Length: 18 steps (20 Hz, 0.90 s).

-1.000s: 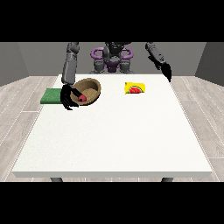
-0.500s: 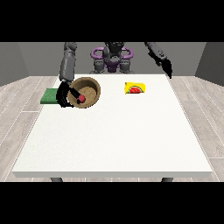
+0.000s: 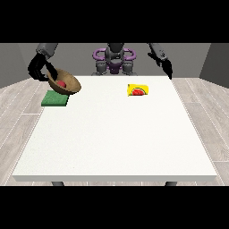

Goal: Pick the cup and pour the ball into the bowl, then pick the bowl and place it on the pad

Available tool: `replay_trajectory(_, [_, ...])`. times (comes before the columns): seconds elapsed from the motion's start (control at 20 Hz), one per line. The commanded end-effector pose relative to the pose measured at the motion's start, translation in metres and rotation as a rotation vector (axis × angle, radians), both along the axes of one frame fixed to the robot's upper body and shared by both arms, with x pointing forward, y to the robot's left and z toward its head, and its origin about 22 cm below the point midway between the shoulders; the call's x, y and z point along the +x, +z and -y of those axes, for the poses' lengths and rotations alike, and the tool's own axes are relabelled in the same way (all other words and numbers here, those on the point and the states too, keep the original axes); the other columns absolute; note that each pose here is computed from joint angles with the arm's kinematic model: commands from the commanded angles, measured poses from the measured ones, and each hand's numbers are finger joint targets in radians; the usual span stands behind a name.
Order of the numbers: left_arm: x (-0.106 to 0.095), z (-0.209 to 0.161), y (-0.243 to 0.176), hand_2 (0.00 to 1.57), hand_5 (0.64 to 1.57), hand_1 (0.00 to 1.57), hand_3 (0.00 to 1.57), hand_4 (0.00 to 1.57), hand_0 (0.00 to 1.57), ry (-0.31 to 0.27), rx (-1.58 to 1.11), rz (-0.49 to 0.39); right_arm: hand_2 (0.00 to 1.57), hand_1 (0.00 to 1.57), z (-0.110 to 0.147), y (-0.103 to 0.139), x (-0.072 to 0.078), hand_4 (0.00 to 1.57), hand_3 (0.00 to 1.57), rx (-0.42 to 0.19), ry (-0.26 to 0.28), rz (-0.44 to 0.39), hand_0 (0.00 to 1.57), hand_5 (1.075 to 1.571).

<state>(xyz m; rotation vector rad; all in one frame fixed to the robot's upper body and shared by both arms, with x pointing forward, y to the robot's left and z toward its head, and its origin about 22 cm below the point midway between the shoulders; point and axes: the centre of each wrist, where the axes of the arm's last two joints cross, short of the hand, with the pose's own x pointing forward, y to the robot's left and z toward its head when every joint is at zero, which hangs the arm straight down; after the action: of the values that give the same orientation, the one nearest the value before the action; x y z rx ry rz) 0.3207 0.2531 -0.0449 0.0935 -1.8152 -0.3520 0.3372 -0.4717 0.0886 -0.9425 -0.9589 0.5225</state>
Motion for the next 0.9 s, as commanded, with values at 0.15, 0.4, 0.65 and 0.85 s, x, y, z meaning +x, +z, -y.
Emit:
replay_trajectory(0.15, [-0.012,-0.054,-0.007,0.00,0.717,0.00,0.00,0.00,0.00,0.147,-0.006,0.029,1.57,1.57,-0.002,0.026,0.004,1.57,1.47,-0.106,0.130,0.002,1.57,1.534])
replay_trajectory(0.4, [-0.026,-0.093,-0.008,0.00,0.676,0.00,0.00,0.00,0.00,0.195,-0.008,0.076,1.57,1.57,0.002,0.028,0.002,1.57,1.47,-0.110,0.129,0.013,1.57,1.534])
replay_trajectory(0.65, [-0.014,-0.153,0.040,0.00,1.136,0.00,0.00,0.46,0.00,0.192,-0.077,0.259,1.57,1.57,0.019,0.029,-0.004,1.53,1.54,-0.109,0.027,0.200,1.57,1.569])
replay_trajectory(0.85, [-0.015,-0.185,0.072,0.00,1.175,0.00,0.00,0.88,0.00,0.205,-0.093,0.346,1.57,1.57,0.018,0.000,-0.010,1.40,1.57,-0.070,-0.015,0.273,1.57,1.562])
